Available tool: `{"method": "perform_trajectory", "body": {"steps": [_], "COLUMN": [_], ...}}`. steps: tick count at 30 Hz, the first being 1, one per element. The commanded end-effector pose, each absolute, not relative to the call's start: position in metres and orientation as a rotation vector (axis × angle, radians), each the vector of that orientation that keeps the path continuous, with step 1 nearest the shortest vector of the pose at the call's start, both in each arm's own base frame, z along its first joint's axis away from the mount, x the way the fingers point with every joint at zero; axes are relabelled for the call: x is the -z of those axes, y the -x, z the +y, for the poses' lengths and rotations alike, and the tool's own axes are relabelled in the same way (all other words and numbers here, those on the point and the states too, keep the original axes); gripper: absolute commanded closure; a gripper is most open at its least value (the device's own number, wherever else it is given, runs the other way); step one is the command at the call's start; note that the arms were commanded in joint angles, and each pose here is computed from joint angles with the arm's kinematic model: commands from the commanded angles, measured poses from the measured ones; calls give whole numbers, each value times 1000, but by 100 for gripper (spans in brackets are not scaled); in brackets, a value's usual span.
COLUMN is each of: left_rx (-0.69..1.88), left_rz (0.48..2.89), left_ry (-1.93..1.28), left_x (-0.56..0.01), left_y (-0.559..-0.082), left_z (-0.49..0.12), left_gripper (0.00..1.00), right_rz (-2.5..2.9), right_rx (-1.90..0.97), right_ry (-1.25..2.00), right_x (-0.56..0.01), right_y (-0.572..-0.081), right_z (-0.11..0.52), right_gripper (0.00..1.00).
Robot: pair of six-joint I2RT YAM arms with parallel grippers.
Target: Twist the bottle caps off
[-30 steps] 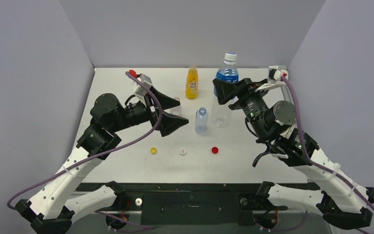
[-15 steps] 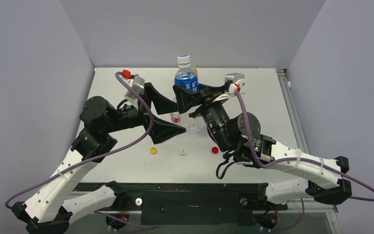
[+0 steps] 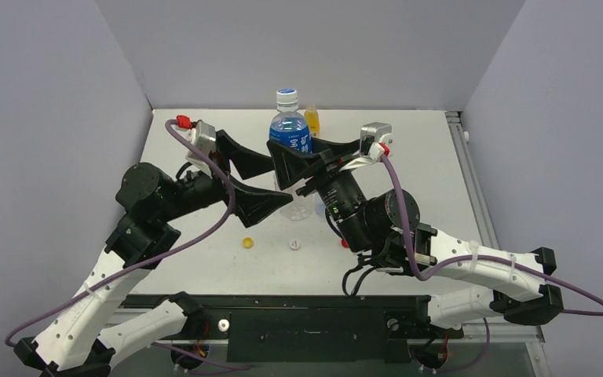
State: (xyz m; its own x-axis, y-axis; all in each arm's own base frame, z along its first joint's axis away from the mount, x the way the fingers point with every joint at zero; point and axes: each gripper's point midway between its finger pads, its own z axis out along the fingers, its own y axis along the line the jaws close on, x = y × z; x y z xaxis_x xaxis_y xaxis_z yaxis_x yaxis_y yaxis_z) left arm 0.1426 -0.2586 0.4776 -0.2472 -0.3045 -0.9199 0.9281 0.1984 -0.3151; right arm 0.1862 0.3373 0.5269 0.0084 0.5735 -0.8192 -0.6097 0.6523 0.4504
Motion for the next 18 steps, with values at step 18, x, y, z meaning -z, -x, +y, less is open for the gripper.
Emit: {"method": "perform_trajectory", "body": {"steps": [18], "left_rx": [1416], "left_rz": [1247], "left_ry": [-613], "left_x": [-509], "left_y": [-157], "left_z": [-259], "left_gripper": [11], "right_rz": [1190], "right_rx": [-1074], "right_ry": [88], "right_x": [-533], "right_y": [-162], "right_z": [369], "right_gripper": [55]}}
